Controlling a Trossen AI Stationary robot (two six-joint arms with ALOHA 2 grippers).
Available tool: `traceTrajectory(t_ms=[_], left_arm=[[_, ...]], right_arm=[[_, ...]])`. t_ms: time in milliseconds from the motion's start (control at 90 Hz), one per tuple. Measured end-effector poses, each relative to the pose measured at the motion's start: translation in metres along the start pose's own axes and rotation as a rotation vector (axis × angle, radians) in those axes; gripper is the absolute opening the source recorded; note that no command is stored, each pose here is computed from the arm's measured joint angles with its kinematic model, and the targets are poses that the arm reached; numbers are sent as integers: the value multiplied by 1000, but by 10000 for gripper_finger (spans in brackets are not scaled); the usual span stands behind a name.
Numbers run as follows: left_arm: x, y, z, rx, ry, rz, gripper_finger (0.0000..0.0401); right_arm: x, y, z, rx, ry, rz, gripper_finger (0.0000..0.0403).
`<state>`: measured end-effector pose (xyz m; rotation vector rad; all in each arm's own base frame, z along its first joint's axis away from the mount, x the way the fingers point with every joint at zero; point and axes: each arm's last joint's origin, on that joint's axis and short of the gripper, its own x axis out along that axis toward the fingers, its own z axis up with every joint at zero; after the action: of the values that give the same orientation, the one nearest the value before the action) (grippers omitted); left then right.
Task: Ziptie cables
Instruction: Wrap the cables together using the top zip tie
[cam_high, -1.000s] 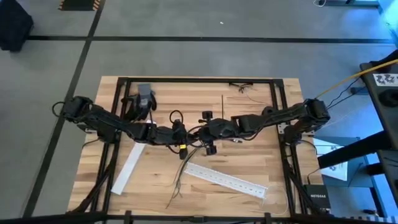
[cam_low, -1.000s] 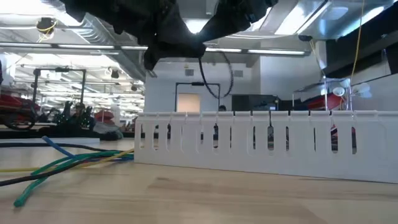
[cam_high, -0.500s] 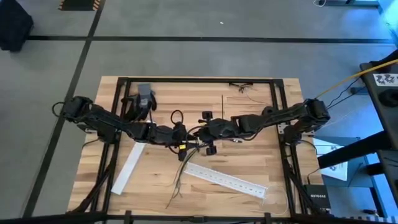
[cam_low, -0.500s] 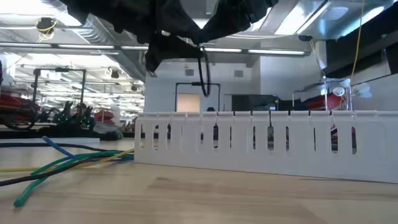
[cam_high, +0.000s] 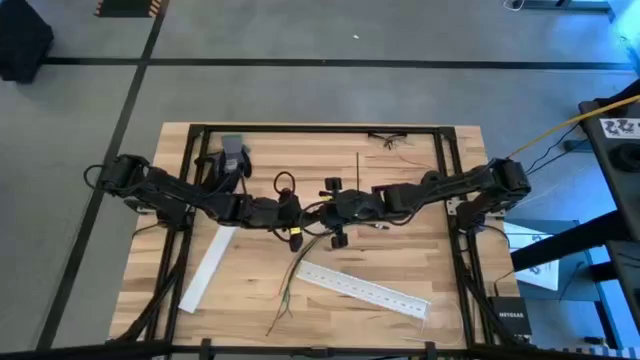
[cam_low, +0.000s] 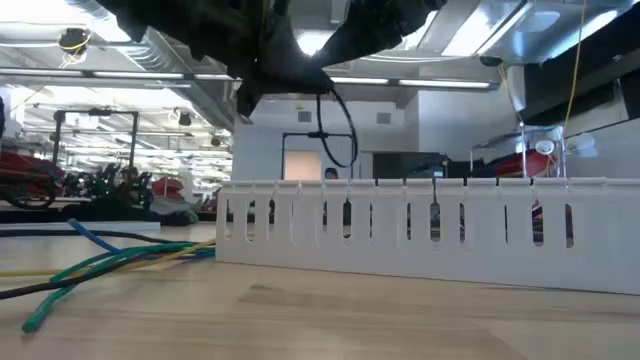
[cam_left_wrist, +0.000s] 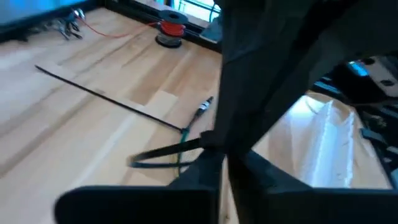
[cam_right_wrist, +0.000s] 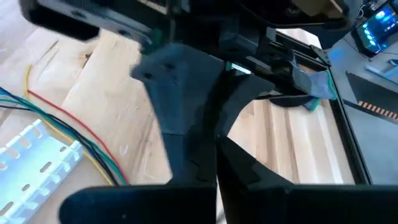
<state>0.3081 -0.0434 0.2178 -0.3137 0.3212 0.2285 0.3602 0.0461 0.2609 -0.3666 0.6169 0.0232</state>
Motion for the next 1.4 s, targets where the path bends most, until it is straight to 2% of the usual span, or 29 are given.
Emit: traceTrajectory(t_ms=[567, 956, 1222, 1400], left_arm=[[-2, 9, -18, 18, 171, 116, 0], [16, 16, -48, 22, 294, 181, 0], [16, 16, -49, 26, 301, 181, 0], [15, 18, -52, 32, 330, 197, 0]], right_arm=[[-3, -2, 0, -9, 12, -56, 0], [-32, -12, 10, 4, -27, -106, 0], [-39, -14, 10, 8, -18, -122, 0], [-54, -19, 14, -3, -44, -144, 0]])
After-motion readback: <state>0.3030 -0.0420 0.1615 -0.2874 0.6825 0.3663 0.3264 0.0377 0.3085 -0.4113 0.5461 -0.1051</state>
